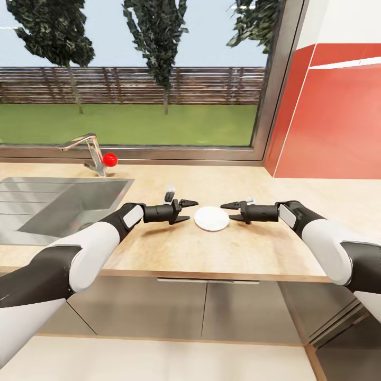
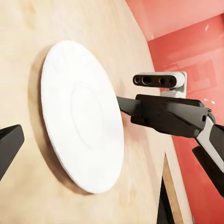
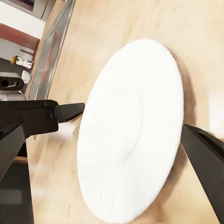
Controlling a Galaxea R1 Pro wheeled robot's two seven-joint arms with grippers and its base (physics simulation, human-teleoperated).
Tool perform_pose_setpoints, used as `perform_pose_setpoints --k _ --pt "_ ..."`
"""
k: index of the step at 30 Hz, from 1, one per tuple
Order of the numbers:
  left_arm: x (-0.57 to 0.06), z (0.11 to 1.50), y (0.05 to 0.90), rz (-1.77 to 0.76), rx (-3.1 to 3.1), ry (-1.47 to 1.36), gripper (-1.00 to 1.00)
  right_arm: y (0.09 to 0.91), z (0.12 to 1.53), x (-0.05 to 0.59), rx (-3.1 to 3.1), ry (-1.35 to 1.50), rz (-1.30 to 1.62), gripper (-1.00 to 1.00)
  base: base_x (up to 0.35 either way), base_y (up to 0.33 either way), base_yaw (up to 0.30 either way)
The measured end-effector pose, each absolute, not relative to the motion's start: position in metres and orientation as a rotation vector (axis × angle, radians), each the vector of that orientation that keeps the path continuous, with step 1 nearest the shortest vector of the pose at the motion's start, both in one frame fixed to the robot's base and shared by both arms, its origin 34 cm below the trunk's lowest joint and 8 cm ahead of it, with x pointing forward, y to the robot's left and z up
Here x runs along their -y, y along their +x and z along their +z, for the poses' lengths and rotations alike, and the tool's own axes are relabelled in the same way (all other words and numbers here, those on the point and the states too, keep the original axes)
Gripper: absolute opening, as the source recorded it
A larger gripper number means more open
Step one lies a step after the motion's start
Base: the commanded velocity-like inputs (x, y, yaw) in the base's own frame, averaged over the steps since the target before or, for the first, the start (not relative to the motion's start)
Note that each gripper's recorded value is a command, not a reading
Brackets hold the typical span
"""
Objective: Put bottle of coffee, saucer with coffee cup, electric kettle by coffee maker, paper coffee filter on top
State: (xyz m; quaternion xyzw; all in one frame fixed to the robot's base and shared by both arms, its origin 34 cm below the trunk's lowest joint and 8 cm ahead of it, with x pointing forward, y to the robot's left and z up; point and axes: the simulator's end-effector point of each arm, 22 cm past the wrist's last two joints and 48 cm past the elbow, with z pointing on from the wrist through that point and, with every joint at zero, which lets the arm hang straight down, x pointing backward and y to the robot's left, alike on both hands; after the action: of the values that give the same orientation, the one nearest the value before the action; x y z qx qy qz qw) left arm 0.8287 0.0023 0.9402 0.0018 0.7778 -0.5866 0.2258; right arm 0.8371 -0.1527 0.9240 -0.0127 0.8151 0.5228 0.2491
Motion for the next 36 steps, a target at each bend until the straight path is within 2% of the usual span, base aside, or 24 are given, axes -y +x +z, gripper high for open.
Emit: perform_pose_setpoints --k 36 --pt "-0.002 0.940 0.829 -1.615 -2.145 0.008 1.00 0.825 0.928 0.085 -2.219 -0.132 1.512 1.00 0.000 0.000 0.000"
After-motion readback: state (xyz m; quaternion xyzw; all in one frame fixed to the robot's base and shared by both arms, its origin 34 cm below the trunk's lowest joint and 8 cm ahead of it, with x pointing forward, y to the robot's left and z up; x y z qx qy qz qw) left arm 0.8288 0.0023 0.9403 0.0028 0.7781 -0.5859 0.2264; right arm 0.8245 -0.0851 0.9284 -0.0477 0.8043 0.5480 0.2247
